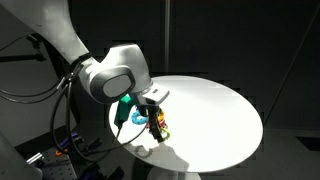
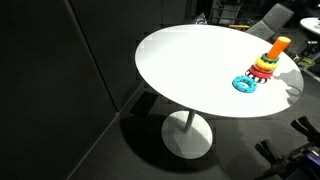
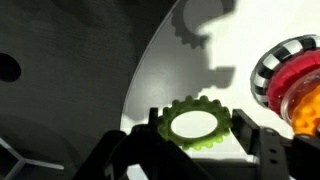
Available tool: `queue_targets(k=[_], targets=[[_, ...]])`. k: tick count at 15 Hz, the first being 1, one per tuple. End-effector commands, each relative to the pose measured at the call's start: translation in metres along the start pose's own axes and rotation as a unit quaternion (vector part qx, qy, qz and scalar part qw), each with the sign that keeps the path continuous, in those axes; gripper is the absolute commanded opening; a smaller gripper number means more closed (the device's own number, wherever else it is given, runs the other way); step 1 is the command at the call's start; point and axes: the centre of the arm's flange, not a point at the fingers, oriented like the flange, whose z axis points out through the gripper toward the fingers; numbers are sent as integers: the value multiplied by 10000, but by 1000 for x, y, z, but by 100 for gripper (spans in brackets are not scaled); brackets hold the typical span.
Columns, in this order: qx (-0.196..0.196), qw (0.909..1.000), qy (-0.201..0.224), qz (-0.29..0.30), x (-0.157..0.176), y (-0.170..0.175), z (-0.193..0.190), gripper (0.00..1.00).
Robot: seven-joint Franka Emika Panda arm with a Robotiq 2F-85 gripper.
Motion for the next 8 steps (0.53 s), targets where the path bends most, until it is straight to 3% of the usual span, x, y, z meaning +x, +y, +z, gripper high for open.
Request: queue_targets(k=[1,8], targets=[[-5,9999,102,-76,7,-2,15,48],[-100,9997,123,-192,10,-2,36,48]])
